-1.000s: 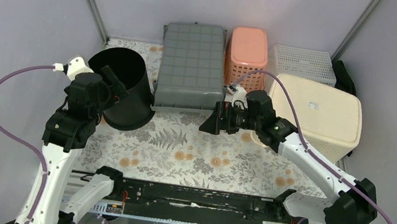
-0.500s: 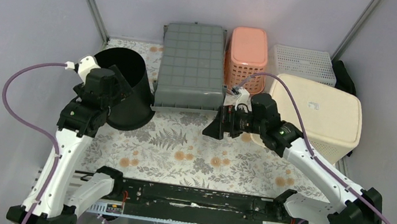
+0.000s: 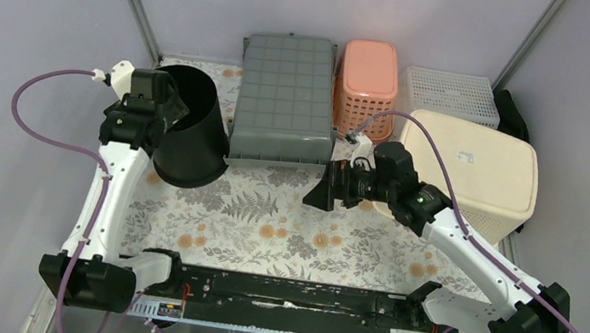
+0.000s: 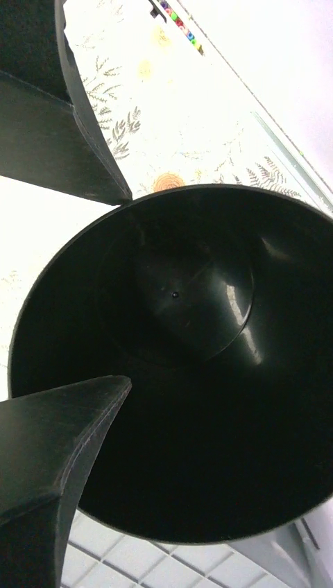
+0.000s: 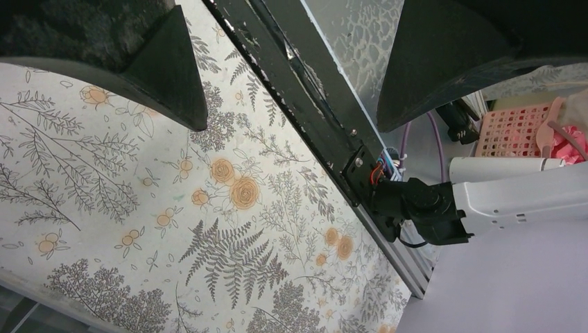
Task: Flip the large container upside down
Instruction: Move the container to the center of the board.
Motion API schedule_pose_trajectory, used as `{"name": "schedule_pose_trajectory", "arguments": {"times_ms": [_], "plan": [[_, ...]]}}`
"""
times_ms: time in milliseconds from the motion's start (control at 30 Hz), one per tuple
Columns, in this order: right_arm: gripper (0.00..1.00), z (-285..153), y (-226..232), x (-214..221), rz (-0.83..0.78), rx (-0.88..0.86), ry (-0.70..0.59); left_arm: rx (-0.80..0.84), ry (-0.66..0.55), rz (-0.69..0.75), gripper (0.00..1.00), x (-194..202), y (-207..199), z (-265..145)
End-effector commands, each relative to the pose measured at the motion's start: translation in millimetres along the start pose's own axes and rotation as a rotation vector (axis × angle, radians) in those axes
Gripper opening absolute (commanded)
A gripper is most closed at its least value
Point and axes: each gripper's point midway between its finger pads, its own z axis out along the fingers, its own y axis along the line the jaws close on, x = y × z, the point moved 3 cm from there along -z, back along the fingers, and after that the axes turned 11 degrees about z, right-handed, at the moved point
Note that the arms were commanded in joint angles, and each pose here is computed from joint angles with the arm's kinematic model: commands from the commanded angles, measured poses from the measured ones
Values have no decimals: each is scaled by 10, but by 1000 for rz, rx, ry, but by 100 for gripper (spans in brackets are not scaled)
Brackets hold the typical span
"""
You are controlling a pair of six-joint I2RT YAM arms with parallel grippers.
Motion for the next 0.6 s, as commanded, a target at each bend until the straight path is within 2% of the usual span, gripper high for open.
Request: {"name": "schedule_pose_trajectory", "arguments": {"times_ms": [0,233,567], "plan": [[99,-63,66,-30,-30,-30,-35,57,-83,-68,100,-298,-72,-82],[100,-90,60,12,-19,-34,-34,-49,-83,-85,100,-300,116,-92],[100,-85,43,47,-6,-26,-12,-165,9,-134,100,-116,357,172]]}}
